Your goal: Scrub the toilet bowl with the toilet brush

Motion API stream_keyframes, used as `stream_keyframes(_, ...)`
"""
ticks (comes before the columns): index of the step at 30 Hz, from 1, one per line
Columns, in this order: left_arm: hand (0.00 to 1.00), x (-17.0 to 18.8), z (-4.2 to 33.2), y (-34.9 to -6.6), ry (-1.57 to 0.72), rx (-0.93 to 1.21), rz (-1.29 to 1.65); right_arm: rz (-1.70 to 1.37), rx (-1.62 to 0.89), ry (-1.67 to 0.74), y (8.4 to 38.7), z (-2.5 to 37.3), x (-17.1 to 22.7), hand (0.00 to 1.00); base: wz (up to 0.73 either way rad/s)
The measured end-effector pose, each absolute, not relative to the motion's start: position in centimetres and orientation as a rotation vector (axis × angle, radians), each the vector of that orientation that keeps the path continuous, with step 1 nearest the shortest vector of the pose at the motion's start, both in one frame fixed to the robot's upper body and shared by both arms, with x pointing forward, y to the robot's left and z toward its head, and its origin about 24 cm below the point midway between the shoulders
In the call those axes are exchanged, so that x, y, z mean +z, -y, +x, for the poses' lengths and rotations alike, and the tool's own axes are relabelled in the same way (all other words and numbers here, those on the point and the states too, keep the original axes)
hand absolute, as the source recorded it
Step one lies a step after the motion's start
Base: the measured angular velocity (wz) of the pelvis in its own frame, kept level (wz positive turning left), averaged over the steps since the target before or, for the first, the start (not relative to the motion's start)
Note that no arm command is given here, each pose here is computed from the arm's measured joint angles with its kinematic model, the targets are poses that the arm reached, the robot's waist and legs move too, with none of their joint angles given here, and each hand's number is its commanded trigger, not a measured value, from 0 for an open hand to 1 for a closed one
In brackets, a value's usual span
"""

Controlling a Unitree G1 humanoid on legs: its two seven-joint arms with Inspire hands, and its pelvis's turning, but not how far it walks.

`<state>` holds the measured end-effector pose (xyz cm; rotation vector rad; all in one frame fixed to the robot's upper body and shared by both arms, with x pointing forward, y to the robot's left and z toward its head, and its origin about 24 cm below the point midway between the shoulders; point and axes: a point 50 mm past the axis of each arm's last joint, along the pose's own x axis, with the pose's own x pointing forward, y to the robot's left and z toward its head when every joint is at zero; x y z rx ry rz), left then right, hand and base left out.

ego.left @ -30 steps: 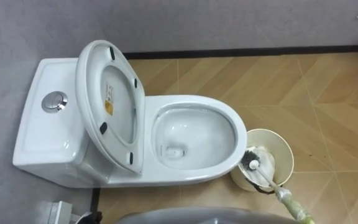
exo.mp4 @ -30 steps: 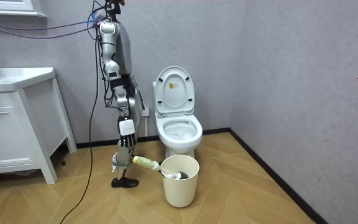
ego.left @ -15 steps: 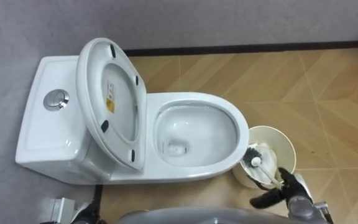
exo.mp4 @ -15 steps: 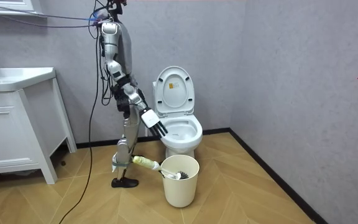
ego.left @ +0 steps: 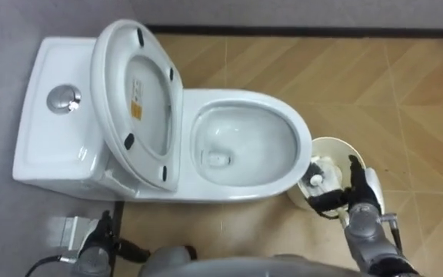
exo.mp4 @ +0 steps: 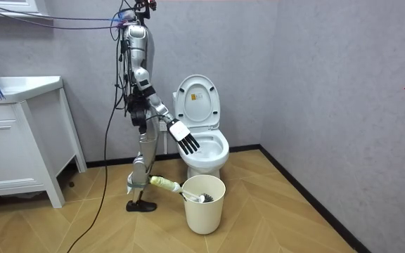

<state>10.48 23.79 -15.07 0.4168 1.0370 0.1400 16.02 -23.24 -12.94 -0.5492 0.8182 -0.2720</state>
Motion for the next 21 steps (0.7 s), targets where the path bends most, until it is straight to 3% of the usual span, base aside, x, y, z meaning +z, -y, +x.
stream_keyframes(21, 0.0, -12.8, 18.8, -20.2, -0.831, 0.128, 0.286, -0.662, -0.553, -0.776, 29.2, 20.5, -9.2, 0.0, 0.03)
